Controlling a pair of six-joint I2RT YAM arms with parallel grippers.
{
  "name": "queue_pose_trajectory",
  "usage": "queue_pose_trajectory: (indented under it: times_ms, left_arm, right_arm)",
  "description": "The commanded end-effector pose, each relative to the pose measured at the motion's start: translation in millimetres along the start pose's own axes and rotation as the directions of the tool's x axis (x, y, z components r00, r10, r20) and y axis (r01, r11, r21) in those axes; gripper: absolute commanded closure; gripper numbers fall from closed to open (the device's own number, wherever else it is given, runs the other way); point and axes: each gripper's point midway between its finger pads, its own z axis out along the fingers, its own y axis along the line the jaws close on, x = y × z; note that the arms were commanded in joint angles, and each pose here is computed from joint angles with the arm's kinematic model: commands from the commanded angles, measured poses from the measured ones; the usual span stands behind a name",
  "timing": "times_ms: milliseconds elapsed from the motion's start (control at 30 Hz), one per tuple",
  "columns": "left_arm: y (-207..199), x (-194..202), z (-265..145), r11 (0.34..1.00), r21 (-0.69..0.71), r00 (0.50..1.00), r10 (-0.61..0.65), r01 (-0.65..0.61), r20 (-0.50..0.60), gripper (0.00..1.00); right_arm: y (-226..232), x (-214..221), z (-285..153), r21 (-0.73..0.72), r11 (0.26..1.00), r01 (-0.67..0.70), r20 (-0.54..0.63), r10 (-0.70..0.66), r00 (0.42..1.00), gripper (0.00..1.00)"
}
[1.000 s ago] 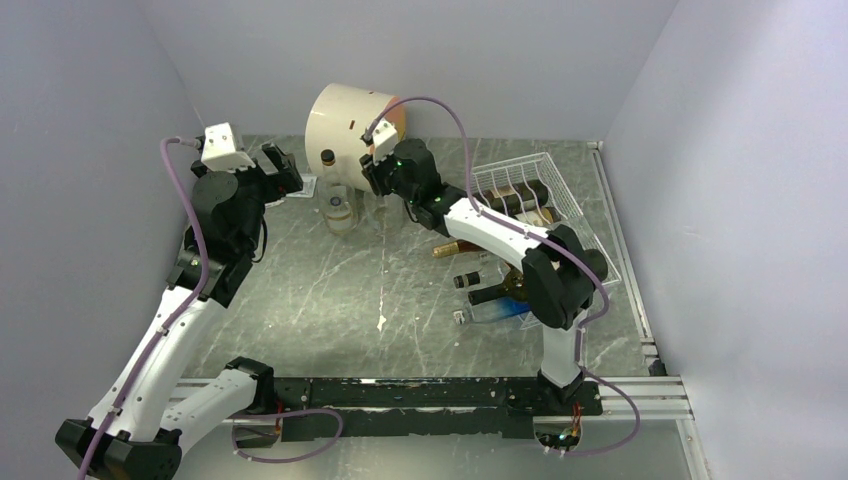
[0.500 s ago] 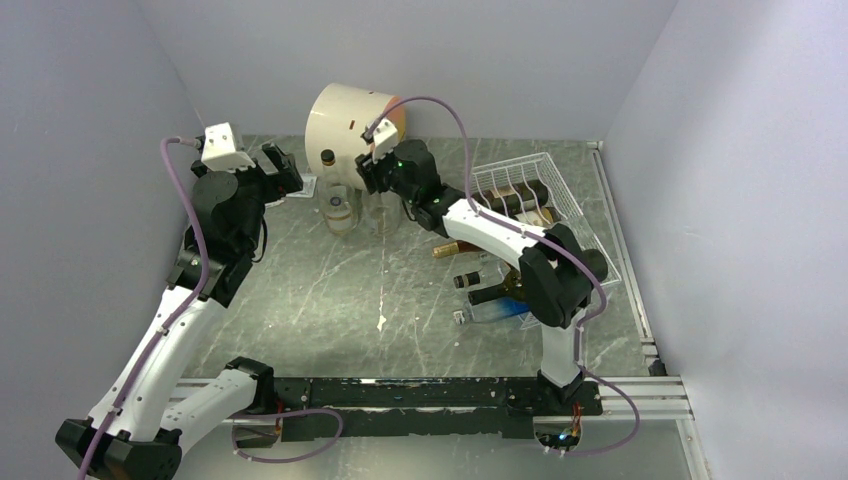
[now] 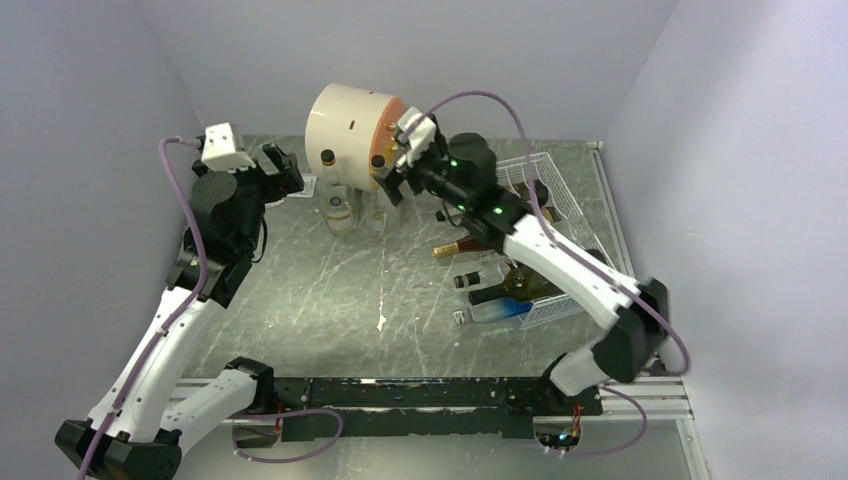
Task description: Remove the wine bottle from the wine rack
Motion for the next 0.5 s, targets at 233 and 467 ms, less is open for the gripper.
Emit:
queue_pose_trajectory:
  times_ms: [233,467]
  left_arm:
    - [-13,-25,-11,0.996,0.076,0.997,-0.059,0.056,0.047,0.01]
    - [-12,-17,-5,0.997,0.057,0.999,-0.046,0.045,0.027,0.01]
  right_arm:
    - [58,55,-201,-0.404,0.892,0.200,-0.281,-0.330,0.901,0.00]
    - [61,120,-278,-0.530,0.821,0.213,-0.443,-0.482,0.756,0.00]
